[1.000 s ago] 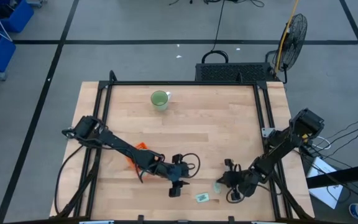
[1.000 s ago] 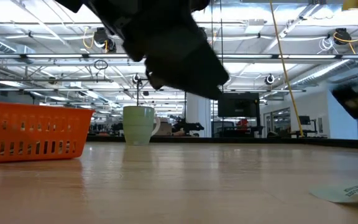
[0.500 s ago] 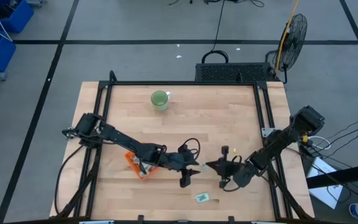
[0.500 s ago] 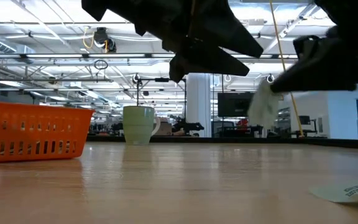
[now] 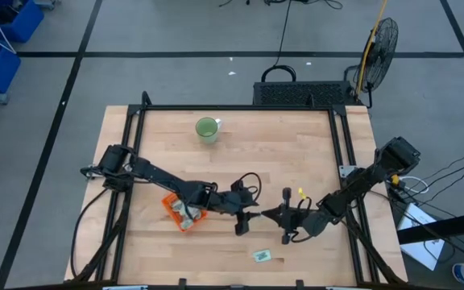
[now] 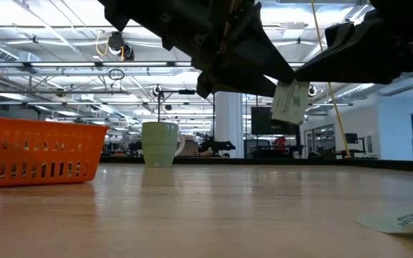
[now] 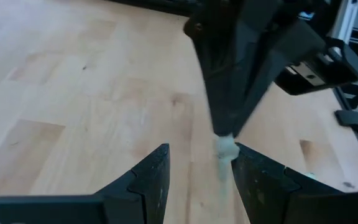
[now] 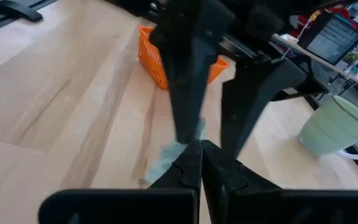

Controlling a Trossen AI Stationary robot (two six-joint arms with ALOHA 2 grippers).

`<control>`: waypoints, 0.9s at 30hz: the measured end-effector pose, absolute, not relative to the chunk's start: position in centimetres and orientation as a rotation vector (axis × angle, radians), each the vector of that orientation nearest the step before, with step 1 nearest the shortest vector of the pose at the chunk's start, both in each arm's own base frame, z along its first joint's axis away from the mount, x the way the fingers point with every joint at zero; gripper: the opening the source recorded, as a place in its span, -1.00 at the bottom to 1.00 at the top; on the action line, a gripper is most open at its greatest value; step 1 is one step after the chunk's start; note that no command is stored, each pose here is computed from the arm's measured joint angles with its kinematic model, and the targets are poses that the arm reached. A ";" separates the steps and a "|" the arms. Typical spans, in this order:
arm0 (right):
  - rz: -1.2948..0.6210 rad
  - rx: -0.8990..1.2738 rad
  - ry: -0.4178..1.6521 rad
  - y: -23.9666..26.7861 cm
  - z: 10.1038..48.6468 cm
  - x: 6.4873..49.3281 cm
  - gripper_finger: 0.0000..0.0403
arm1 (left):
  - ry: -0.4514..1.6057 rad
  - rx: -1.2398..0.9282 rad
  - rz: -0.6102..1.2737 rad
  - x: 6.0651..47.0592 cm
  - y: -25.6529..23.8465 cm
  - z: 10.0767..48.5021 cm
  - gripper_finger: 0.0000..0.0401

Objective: Pick and place Stevia / Truvia into bins
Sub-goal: Put the stevia packet into the orange basket

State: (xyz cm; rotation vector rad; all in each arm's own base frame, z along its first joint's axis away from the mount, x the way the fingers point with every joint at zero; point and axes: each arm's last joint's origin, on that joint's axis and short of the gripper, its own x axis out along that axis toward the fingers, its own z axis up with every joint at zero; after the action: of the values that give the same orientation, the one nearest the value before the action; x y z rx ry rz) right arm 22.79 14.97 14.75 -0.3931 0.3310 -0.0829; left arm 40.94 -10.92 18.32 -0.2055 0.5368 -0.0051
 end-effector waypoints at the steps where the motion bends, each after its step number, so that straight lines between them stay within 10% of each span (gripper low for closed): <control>1: -0.086 -0.392 0.331 14.9 14.8 22.8 -1.00 | 0.538 -0.205 -0.005 40.9 -10.9 18.3 -0.13; 7: -0.111 -0.364 0.303 14.5 15.1 23.3 -1.00 | 0.537 -0.191 -0.001 40.9 -11.0 18.3 -0.26; 14: -0.126 -0.361 0.306 14.1 15.1 23.5 -0.96 | 0.549 -0.169 0.031 40.8 -10.8 18.1 -0.94; 27: -0.138 -0.332 0.346 13.9 14.7 23.4 -0.41 | 0.739 -0.213 0.232 37.6 -11.3 19.3 -0.99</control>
State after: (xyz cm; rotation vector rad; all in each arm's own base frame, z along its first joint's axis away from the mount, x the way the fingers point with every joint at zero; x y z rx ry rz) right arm 23.43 13.85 14.66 -0.3319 0.3463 -0.1379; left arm 37.56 -11.30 19.32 -0.2130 0.7389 0.2317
